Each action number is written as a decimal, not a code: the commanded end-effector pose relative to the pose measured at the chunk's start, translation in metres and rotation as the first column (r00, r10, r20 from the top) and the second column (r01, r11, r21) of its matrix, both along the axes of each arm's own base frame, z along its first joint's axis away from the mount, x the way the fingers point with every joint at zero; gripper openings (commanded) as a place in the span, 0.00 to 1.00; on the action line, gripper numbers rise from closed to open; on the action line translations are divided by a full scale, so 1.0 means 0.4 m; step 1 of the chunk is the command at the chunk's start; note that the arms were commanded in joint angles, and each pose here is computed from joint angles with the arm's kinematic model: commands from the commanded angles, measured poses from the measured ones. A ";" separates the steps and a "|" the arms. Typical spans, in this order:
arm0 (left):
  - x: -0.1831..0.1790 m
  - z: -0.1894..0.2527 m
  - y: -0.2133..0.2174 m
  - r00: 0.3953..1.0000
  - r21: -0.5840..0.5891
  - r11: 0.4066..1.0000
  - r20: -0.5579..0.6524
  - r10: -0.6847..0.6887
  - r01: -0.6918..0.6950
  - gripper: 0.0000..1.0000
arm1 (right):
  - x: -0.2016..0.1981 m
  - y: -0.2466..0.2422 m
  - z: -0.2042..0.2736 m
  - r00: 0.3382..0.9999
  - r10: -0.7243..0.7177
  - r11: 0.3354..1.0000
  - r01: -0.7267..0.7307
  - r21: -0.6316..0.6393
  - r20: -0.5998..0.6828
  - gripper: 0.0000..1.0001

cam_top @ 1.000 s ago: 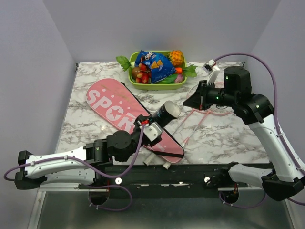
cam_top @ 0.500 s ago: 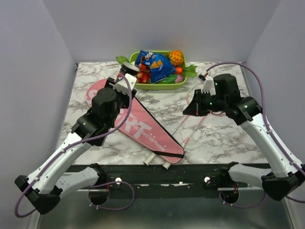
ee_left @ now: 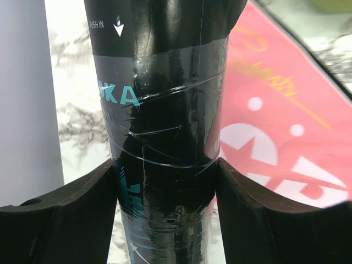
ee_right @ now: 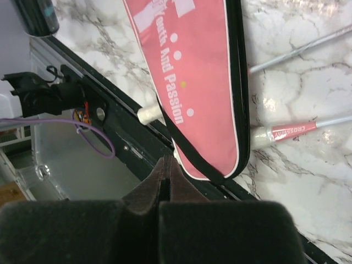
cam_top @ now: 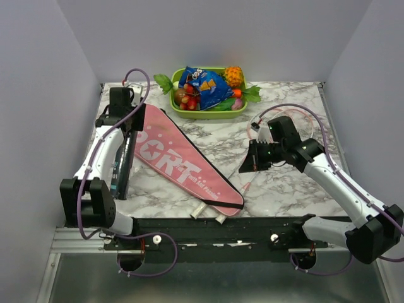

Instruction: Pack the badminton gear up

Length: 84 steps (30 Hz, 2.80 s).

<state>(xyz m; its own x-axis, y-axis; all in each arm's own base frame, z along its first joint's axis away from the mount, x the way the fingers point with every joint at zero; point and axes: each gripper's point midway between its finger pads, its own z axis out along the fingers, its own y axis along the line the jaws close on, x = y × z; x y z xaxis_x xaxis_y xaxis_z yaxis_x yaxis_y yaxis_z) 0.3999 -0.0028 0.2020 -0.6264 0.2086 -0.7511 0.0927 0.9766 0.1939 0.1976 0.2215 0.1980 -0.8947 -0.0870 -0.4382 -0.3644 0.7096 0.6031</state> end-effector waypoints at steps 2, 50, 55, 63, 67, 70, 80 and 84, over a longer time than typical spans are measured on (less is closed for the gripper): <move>0.026 -0.053 0.124 0.989 -0.030 0.989 -0.051 0.141 -0.142 0.00 | -0.031 0.009 -0.043 0.998 0.058 0.997 -0.058 0.042 -0.013 0.00; -0.203 -0.130 -0.166 0.950 -0.350 0.886 -0.181 0.255 -0.304 0.99 | 0.275 0.152 -0.165 0.999 0.026 1.000 -0.026 -0.008 -0.020 0.54; -0.319 -0.214 -0.179 0.917 -0.379 0.852 -0.311 0.250 -0.361 0.99 | 0.325 0.189 -0.244 0.995 0.085 0.996 -0.086 -0.013 -0.058 0.56; -0.411 -0.320 -0.214 0.895 -0.453 0.802 -0.390 0.215 -0.390 0.99 | 0.319 0.214 -0.374 0.970 0.153 0.988 -0.156 0.000 -0.188 0.57; -0.419 -0.351 -0.236 0.899 -0.497 0.781 -0.399 0.181 -0.378 0.99 | 0.295 0.212 -0.415 0.957 0.175 0.984 -0.177 0.010 -0.232 0.57; -0.415 -0.347 -0.249 0.896 -0.522 0.760 -0.408 0.177 -0.387 0.99 | 0.275 0.206 -0.443 0.948 0.182 0.983 -0.183 0.017 -0.261 0.57; -0.410 -0.337 -0.250 0.905 -0.534 0.758 -0.388 0.175 -0.375 0.99 | 0.172 0.229 -0.484 0.872 0.287 0.953 -0.218 0.211 -0.396 0.58; -0.417 -0.346 -0.250 0.903 -0.531 0.759 -0.395 0.171 -0.376 0.99 | 0.151 0.240 -0.489 0.853 0.318 0.939 -0.223 0.262 -0.414 0.58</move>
<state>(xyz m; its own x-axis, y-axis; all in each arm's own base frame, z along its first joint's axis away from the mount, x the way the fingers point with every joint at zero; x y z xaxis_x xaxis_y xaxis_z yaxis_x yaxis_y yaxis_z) 0.2322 -0.0957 0.0591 -0.8043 -0.4171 -0.4234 -0.2649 0.8893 -0.3729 0.2755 0.3194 0.0304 -0.9521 -0.2883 -0.1013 -0.2351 0.4790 0.8458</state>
